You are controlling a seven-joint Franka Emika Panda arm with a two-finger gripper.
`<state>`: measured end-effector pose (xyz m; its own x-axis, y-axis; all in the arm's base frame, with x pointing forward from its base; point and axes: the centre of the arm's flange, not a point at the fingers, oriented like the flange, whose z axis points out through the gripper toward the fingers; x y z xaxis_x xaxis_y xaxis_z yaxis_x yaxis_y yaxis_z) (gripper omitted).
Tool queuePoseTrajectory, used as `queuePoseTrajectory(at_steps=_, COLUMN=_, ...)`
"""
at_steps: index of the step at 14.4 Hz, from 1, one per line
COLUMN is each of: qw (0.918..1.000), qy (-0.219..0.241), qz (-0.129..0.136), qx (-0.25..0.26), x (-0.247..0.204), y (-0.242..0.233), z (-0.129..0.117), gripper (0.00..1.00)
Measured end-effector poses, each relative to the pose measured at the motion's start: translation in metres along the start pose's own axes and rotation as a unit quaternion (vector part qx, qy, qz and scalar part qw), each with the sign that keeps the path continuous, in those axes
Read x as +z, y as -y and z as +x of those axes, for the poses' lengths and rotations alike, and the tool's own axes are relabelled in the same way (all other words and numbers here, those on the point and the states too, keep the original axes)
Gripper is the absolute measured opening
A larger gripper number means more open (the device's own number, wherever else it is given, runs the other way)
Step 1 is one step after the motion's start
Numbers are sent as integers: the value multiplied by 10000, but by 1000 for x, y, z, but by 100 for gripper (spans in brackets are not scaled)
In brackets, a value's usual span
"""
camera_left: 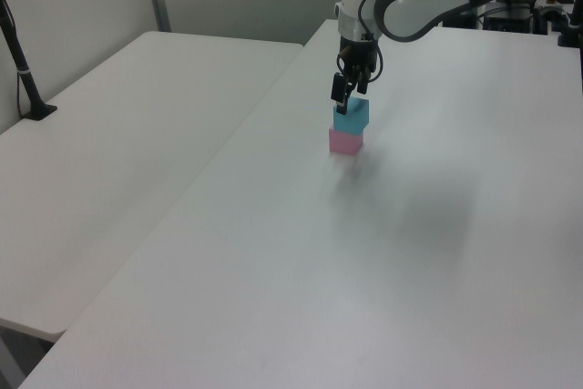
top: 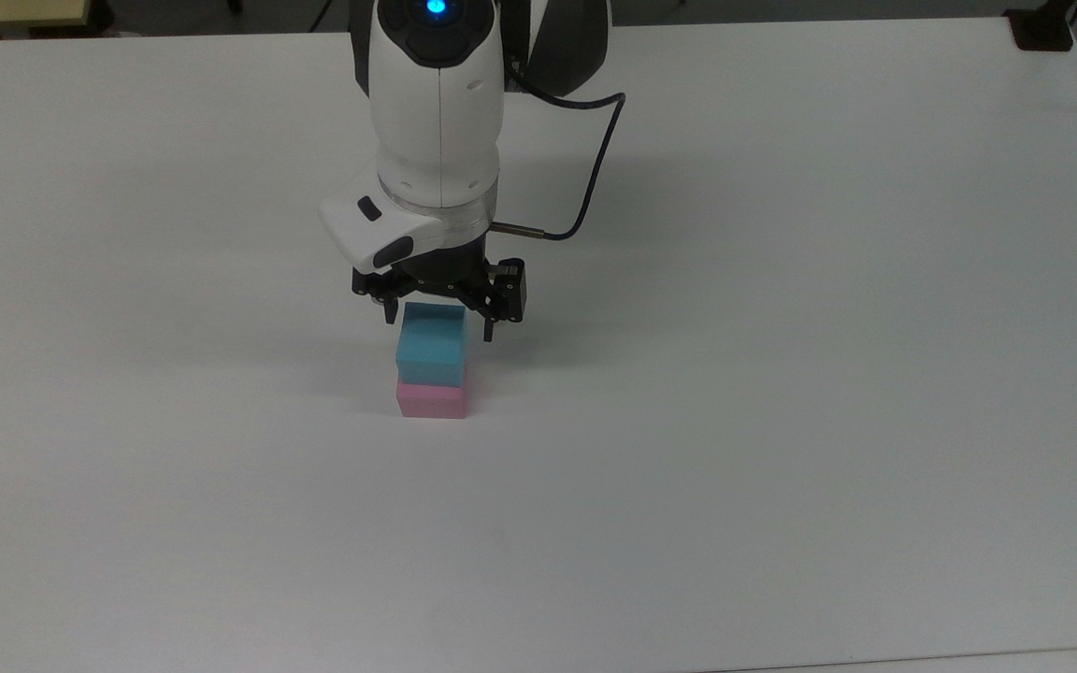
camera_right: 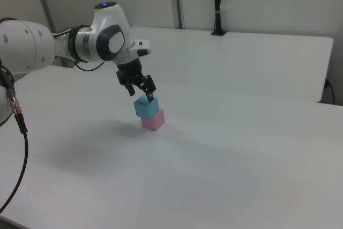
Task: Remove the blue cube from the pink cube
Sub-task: 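Close the gripper on the light-blue cube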
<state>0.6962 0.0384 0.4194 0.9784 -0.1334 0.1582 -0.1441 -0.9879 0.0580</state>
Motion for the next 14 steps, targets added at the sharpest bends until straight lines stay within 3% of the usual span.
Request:
queuePoseTrajectory(at_steps=10, qw=10000, qy=4, qz=-31, qx=87, x=2, y=-11, z=2, gripper=100)
queuePoseTrajectory(at_steps=14, qw=9997, qy=196, qz=-116, qx=37, x=29, y=-10, z=0, gripper=96)
